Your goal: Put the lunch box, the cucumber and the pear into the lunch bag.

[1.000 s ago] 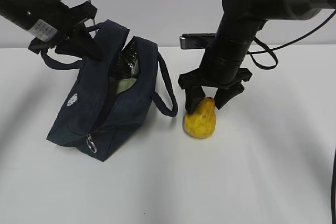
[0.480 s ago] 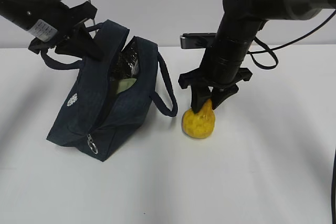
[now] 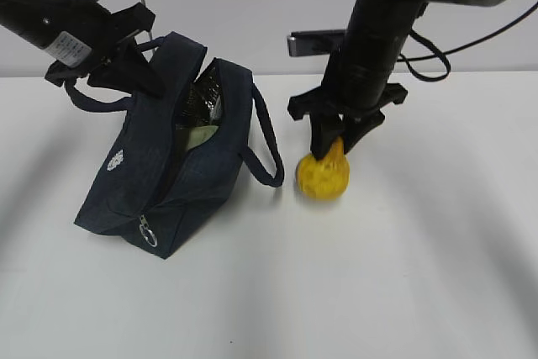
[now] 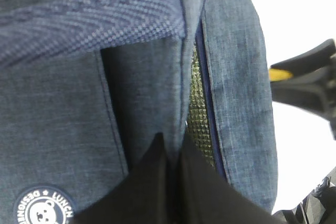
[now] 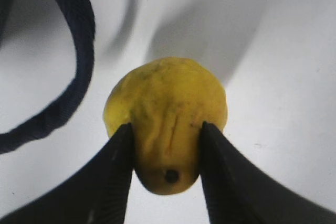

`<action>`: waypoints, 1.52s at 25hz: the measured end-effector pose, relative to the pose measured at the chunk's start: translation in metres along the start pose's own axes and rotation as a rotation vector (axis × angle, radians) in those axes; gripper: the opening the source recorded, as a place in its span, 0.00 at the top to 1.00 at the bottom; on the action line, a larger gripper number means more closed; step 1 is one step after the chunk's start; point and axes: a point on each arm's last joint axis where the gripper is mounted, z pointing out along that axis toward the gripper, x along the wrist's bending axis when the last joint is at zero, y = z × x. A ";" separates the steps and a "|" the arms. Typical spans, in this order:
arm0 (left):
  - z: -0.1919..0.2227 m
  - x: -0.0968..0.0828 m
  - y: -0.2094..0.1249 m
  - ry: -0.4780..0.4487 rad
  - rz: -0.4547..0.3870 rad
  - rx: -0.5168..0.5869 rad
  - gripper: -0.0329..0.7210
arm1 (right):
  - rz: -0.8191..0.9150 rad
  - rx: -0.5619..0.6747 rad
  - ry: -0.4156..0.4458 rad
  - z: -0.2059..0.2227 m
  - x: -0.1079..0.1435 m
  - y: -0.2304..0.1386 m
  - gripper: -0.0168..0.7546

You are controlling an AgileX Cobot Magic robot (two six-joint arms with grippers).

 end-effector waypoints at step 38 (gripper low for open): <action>0.000 0.001 0.000 0.010 0.004 0.000 0.96 | -0.020 -0.317 0.498 -0.052 0.045 0.064 0.15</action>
